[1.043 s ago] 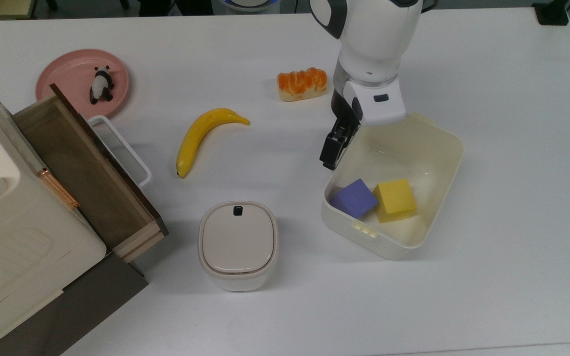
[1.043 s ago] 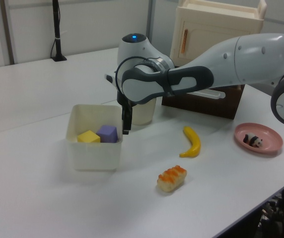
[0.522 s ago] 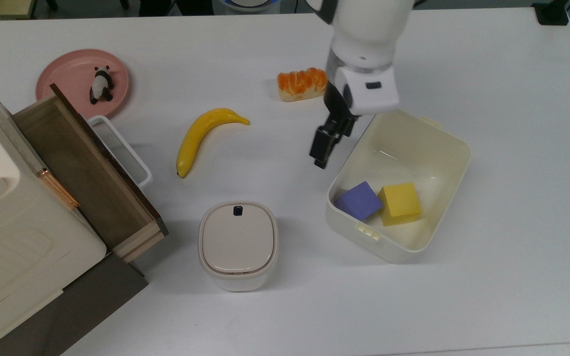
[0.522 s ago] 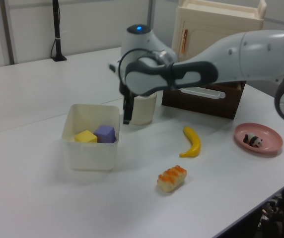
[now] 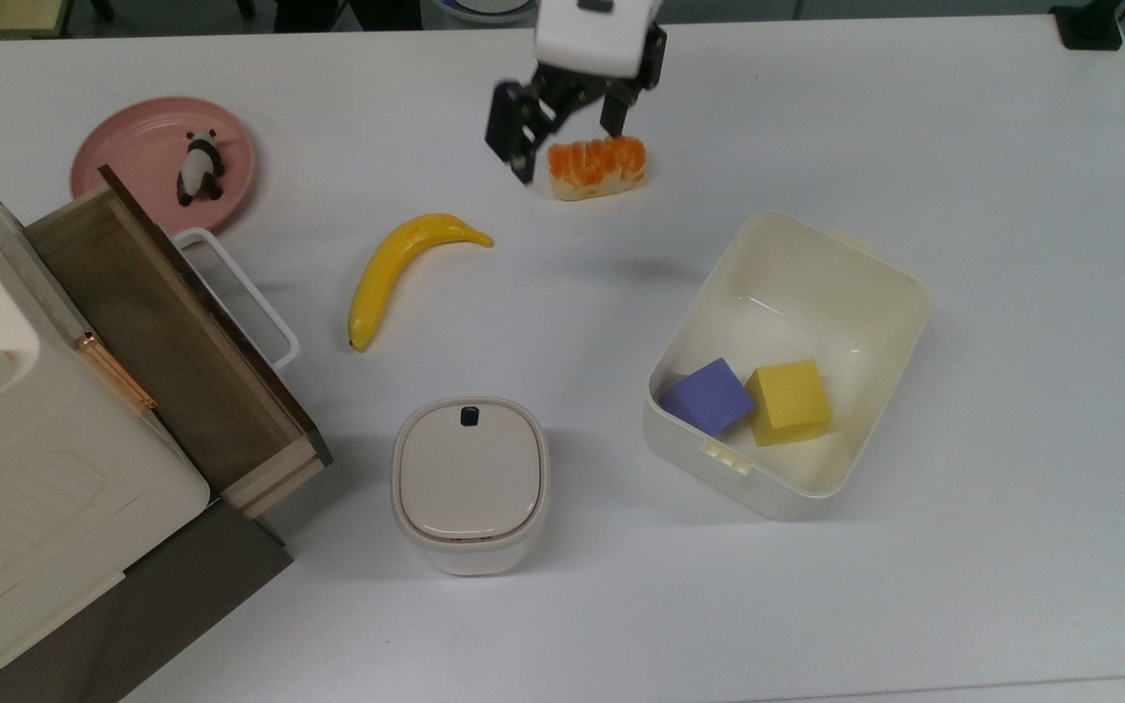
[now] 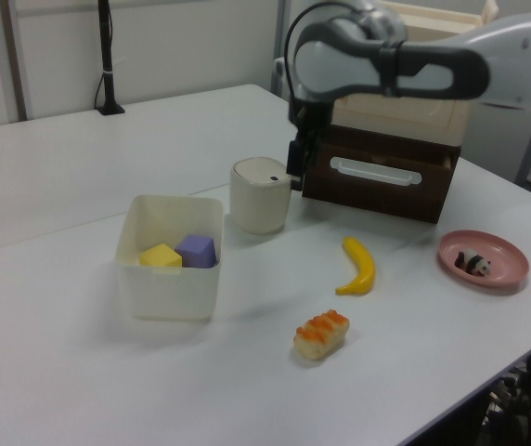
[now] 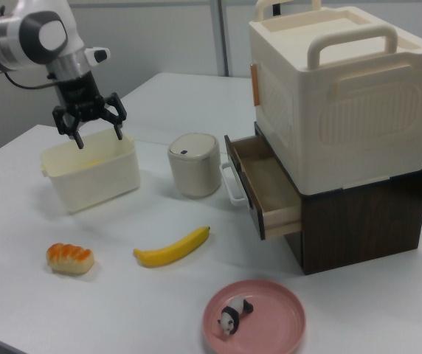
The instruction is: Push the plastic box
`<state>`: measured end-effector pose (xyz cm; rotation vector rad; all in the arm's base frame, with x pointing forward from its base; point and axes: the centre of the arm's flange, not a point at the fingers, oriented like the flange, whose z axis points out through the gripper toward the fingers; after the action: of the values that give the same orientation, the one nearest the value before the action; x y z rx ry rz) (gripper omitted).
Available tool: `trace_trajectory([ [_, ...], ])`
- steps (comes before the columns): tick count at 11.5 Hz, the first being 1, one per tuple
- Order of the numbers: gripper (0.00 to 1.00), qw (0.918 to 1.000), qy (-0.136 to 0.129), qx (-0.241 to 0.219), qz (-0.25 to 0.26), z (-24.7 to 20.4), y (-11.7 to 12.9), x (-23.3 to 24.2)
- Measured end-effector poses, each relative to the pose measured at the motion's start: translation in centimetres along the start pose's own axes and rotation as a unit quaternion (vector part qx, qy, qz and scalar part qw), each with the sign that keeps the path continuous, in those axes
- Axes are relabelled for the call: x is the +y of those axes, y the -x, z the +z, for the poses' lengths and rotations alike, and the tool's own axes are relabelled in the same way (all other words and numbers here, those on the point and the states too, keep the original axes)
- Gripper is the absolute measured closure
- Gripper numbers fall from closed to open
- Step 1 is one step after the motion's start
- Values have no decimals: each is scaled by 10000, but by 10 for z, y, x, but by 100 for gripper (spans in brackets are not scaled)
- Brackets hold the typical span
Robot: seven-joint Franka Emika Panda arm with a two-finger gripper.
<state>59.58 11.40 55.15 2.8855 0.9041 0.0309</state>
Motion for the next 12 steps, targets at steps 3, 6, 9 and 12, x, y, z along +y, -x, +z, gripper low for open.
trace_trajectory([
  [3, 0, 9861, -255, -38, 1644, -17, 24, 10],
  [6, 0, 9551, -608, 0, 2901, -21, 46, 39],
  [9, 0, 9392, -714, 44, 3358, -30, 68, 58],
  [12, 0, 9343, -735, -2, 3488, -26, 71, 59],
])
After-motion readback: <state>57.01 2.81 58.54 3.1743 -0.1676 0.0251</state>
